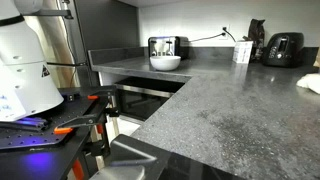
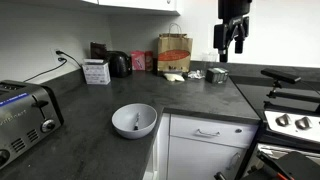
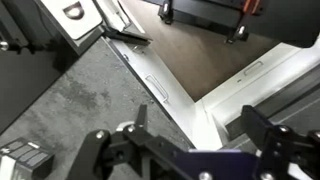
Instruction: Remove the marker from bowl and put it on the countertop
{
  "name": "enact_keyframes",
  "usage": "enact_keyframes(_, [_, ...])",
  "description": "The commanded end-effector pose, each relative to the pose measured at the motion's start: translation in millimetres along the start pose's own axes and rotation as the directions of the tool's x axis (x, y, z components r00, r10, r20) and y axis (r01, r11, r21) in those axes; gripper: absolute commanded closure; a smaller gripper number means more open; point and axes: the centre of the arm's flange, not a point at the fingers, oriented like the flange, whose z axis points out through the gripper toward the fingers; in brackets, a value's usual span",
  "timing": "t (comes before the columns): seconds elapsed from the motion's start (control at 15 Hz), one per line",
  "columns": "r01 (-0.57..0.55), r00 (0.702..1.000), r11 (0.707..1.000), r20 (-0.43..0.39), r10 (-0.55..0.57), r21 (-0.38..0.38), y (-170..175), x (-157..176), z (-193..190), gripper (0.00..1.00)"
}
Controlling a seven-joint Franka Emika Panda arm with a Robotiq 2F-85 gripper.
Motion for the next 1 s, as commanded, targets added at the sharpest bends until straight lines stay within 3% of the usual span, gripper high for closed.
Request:
enact_keyframes(0.0, [0.0, 1.0, 1.0, 0.0, 0.0, 0.0, 0, 0, 0, 0.0])
enact_keyframes(0.4, [0.0, 1.0, 1.0, 0.0, 0.0, 0.0, 0, 0, 0, 0.0])
enact_keyframes(0.6, [-0.126, 0.992, 0.992, -0.011, 0.126, -0.005, -9, 33, -4, 0.0])
enact_keyframes(0.93, [-0.388, 0.919, 0.921, -0.056, 0.39, 0.042, -70, 132, -3, 0.0])
